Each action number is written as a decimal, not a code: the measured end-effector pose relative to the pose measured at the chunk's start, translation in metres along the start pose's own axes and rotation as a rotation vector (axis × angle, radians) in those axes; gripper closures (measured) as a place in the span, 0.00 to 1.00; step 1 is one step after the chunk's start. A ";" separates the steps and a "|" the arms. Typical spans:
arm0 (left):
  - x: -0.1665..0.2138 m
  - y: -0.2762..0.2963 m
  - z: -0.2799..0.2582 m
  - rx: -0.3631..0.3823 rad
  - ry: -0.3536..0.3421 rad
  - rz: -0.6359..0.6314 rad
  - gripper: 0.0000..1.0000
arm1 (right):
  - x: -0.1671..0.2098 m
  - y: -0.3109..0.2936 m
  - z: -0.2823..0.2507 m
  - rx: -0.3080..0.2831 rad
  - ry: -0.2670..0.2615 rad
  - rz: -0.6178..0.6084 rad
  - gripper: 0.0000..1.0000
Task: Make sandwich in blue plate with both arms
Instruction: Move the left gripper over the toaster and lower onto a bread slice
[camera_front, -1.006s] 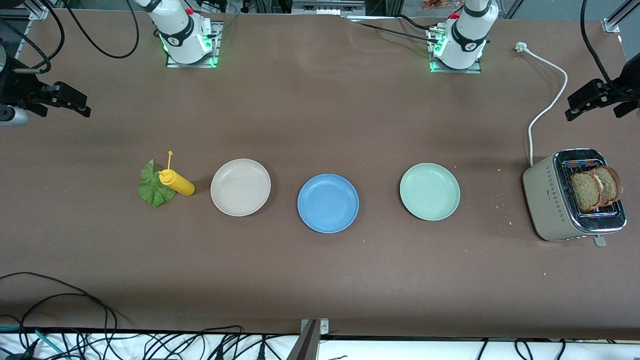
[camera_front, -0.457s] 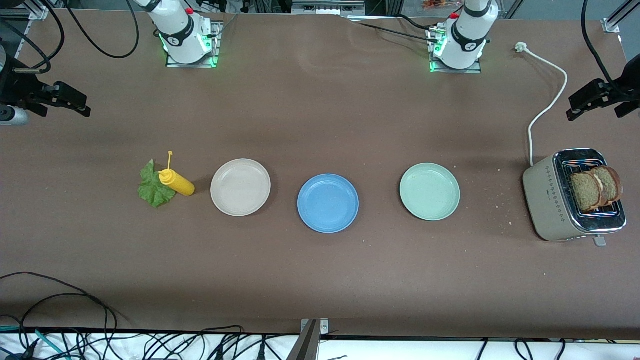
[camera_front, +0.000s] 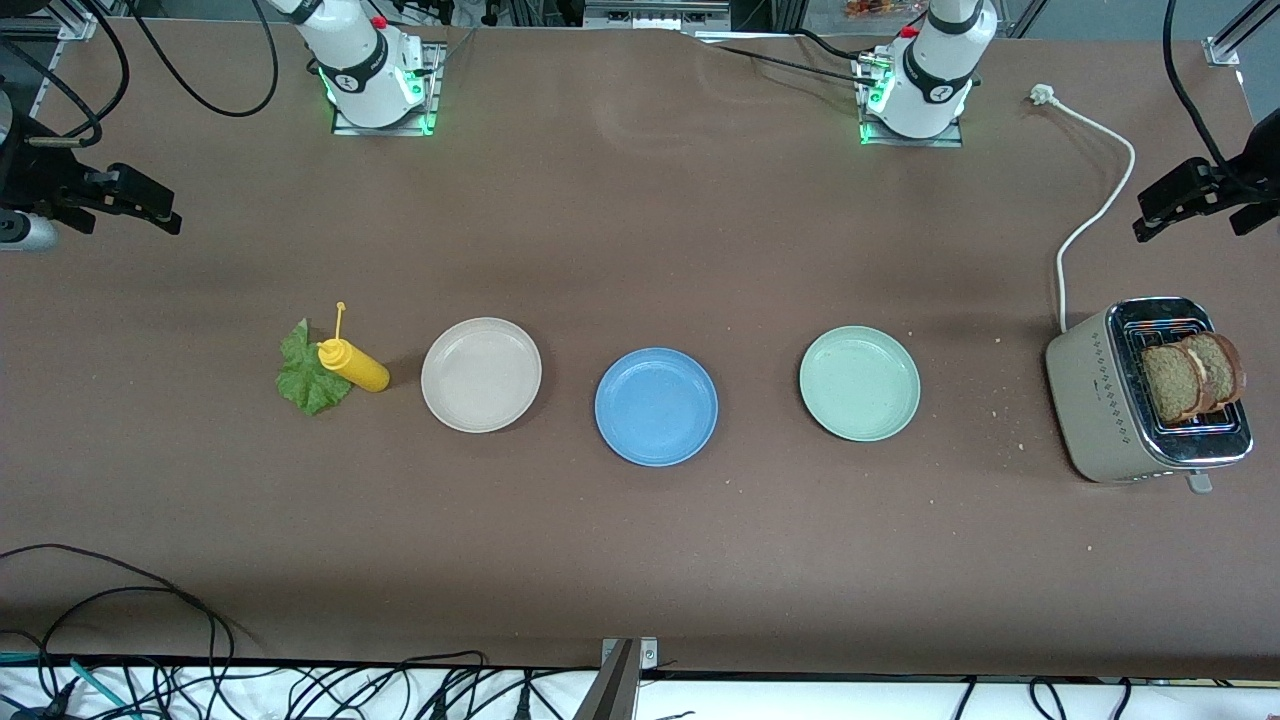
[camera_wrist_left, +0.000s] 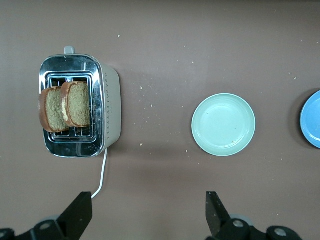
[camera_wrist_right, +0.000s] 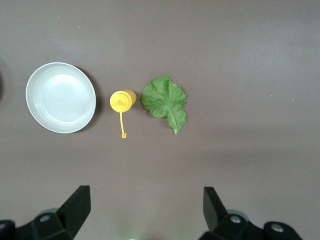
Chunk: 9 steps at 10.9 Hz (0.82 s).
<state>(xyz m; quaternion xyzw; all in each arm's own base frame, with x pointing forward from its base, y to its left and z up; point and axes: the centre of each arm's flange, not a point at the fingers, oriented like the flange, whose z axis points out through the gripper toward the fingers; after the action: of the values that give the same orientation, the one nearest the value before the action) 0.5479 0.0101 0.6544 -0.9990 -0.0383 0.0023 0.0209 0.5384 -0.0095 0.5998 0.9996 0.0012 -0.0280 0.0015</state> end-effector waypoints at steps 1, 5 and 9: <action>0.000 0.000 0.000 0.000 0.000 0.000 0.00 | 0.000 0.000 0.000 0.000 0.000 0.000 0.00; 0.000 0.000 0.000 0.000 0.000 0.000 0.00 | 0.000 0.000 0.000 0.000 0.000 0.000 0.00; 0.014 -0.007 0.023 0.004 -0.035 -0.015 0.00 | 0.000 0.000 0.000 0.000 0.000 0.000 0.00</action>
<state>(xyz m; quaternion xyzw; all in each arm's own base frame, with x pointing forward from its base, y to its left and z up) 0.5613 0.0191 0.6318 -0.9985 -0.0461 0.0196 0.0224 0.5384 -0.0095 0.5999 0.9996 0.0012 -0.0280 0.0015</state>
